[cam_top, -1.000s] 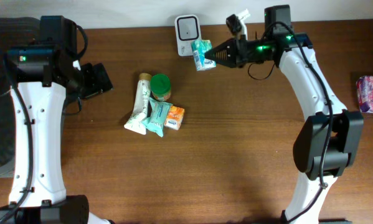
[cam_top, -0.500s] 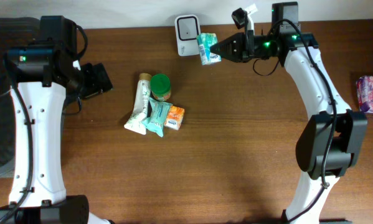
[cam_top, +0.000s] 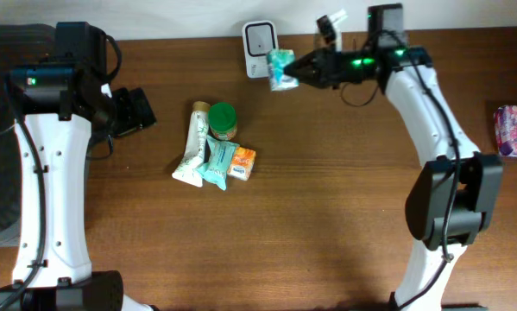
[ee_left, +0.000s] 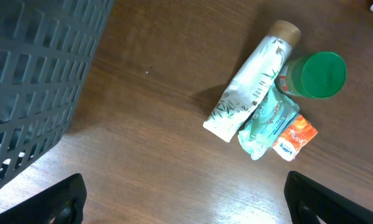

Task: Scan the item barcode
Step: 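Hold the teal pack at the scanner window with the right gripper, then carry the teal pack to the far right edge and release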

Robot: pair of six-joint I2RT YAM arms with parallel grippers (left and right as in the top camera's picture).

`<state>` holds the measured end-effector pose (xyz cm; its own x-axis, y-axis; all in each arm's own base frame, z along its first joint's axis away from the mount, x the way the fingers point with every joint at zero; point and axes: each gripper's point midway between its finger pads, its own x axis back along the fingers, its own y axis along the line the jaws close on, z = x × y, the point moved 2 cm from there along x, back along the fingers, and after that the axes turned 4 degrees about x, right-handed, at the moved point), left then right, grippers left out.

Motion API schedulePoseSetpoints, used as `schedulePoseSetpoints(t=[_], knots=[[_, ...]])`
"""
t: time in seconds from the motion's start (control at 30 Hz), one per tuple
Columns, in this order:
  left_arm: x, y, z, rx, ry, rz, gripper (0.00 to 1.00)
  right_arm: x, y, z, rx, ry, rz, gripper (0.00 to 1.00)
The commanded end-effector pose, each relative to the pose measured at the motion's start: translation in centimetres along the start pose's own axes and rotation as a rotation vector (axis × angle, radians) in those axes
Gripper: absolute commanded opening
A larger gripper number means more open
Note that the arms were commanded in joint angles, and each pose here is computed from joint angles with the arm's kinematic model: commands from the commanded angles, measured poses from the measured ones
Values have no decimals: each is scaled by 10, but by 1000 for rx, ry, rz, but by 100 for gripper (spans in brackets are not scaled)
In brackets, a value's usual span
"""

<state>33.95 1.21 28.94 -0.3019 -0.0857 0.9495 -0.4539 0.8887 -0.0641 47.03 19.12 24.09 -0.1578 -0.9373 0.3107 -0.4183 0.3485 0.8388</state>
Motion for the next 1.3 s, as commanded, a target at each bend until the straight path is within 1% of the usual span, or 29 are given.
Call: schedulePoseSetpoints(t=[0.0, 0.03, 0.07, 0.1, 0.17, 0.2, 0.23, 0.27, 0.43, 0.47, 0.53, 0.63, 0.73, 0.8, 0.83, 0.87, 1.03, 1.1, 1.17, 1.2, 1.27], knots=[[6, 4, 0, 14, -18, -1, 99, -13, -63, -4, 22, -73, 542, 4], [6, 4, 0, 14, -18, -1, 99, -9, -78, -8, 74, -94, 710, 4], [6, 4, 0, 14, -18, -1, 99, -4, -87, -10, 171, -87, 856, 4], [6, 4, 0, 15, -18, -1, 99, -1, -91, -13, 243, -79, 948, 4], [6, 4, 0, 14, -18, -1, 99, 6, -90, -29, 464, -67, 1148, 4], [6, 4, 0, 14, -18, -1, 99, 4, -88, -34, 517, -68, 1173, 4], [6, 4, 0, 15, -18, -1, 99, -1, -80, -45, 619, -80, 1186, 4], [6, 4, 0, 14, -18, -1, 99, -6, -74, -55, 673, -113, 1179, 4], [6, 4, 0, 16, -19, -2, 99, -30, -76, -100, 762, -373, 1129, 4], [6, 4, 0, 16, -18, -2, 99, -34, -76, -106, 796, -403, 1124, 4], [6, 4, 0, 16, -18, -2, 99, -38, -79, -112, 806, -426, 1120, 4], [6, 4, 0, 16, -18, -2, 99, -52, -81, -124, 823, -429, 1074, 4], [6, 4, 0, 16, -18, -2, 99, -64, -95, -132, 808, -386, 1076, 4], [6, 4, 0, 16, -18, -2, 99, -79, -115, -128, 920, -298, 1087, 4], [6, 4, 0, 16, -19, -2, 99, -85, -121, -123, 1000, -232, 1110, 4], [6, 4, 0, 16, -19, -2, 99, -85, -126, -121, 1043, -188, 1163, 4], [6, 4, 0, 16, -18, -2, 99, -87, -139, -112, 1023, -143, 1175, 4], [6, 4, 0, 16, -18, -2, 99, -87, -138, -114, 1022, -153, 1176, 4], [6, 4, 0, 16, -18, -2, 99, -75, -132, -124, 980, -207, 1229, 4], [6, 4, 0, 16, -19, -2, 99, -63, -124, -133, 918, -270, 1257, 4], [6, 4, 0, 16, -19, -2, 99, -37, -106, -147, 810, -352, 1249, 4]])
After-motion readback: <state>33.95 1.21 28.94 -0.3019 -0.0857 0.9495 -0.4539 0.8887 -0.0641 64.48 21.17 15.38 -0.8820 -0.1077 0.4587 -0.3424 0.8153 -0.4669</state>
